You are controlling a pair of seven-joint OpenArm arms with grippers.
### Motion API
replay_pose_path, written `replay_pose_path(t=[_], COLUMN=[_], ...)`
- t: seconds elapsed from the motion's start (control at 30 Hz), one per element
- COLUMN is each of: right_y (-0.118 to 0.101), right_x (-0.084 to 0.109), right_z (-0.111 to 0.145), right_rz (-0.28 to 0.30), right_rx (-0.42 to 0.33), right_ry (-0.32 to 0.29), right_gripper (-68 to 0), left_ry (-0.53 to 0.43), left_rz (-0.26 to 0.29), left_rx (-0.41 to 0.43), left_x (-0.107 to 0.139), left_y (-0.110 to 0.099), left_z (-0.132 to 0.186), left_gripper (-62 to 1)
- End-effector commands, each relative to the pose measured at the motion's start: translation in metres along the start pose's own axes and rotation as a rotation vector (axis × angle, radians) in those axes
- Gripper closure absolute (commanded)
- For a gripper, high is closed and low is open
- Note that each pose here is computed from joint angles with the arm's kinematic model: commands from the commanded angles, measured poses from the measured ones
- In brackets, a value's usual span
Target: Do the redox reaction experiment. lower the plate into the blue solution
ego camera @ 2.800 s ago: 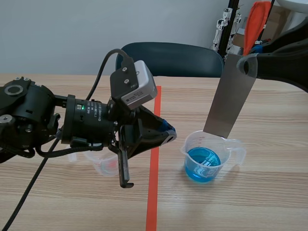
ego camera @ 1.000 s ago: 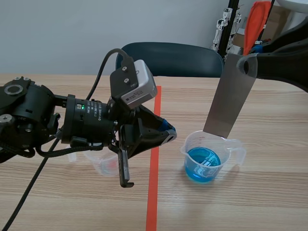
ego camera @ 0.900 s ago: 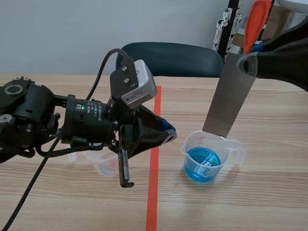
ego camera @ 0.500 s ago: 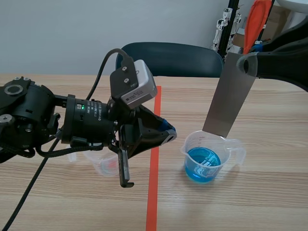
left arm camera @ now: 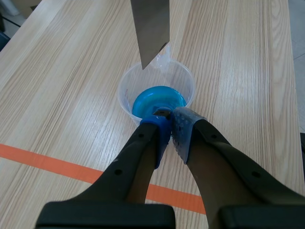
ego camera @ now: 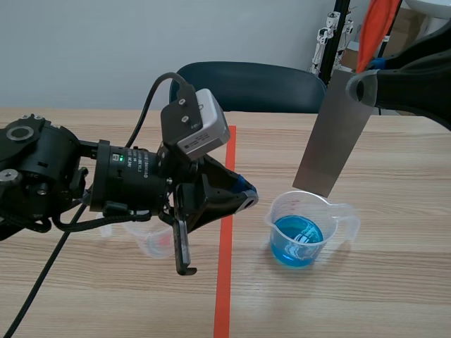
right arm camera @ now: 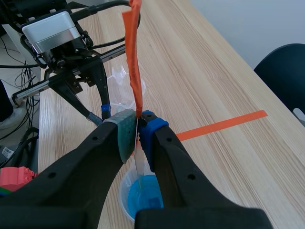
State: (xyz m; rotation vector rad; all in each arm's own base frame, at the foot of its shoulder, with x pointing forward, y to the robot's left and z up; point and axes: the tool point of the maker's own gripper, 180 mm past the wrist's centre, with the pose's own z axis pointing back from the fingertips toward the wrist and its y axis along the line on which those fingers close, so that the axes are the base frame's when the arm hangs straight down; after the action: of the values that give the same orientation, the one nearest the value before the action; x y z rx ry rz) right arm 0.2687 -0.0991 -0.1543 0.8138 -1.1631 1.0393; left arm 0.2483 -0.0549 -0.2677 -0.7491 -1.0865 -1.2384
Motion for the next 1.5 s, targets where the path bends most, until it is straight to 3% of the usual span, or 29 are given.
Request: replay_pose_path(t=[0.0, 0.53, 0.67, 0.83, 1.0, 1.13, 1.27, 1.47], right_y=[-0.002, -0.002, -0.002, -0.001, 0.001, -0.003, -0.003, -0.010], right_x=[0.016, 0.015, 0.014, 0.011, 0.000, -0.012, -0.020, -0.031], right_z=[0.002, 0.002, 0.002, 0.002, 0.001, -0.002, -0.007, -0.013], right_rz=[0.023, 0.023, 0.025, 0.042, 0.016, 0.019, 0.045, 0.021], right_rx=[0.000, 0.000, 0.000, 0.005, -0.007, -0.049, -0.046, -0.059], right_ry=[-0.040, -0.032, -0.026, -0.008, 0.005, 0.022, 0.043, 0.051], right_gripper=[-0.6, -0.6, -0.6, -0.6, -0.6, -0.6, -0.6, -0.6], left_ry=[-0.028, -0.039, -0.086, -0.056, -0.003, 0.061, 0.072, 0.001], left_rz=[0.006, 0.006, 0.030, 0.084, 0.156, 0.222, 0.262, 0.260], left_rx=[0.000, 0.002, 0.009, 0.038, 0.145, 0.221, 0.285, 0.347], left_x=[0.007, 0.006, 0.003, -0.021, -0.051, -0.079, -0.095, -0.098], left_y=[0.000, 0.000, -0.003, -0.008, -0.005, -0.008, -0.018, -0.047], left_z=[0.000, 0.004, 0.017, 0.038, 0.065, 0.091, 0.117, 0.151], left_gripper=[-4.4, -5.0, -15.7, -33.0, -46.5, -52.3, -58.6, -60.3])
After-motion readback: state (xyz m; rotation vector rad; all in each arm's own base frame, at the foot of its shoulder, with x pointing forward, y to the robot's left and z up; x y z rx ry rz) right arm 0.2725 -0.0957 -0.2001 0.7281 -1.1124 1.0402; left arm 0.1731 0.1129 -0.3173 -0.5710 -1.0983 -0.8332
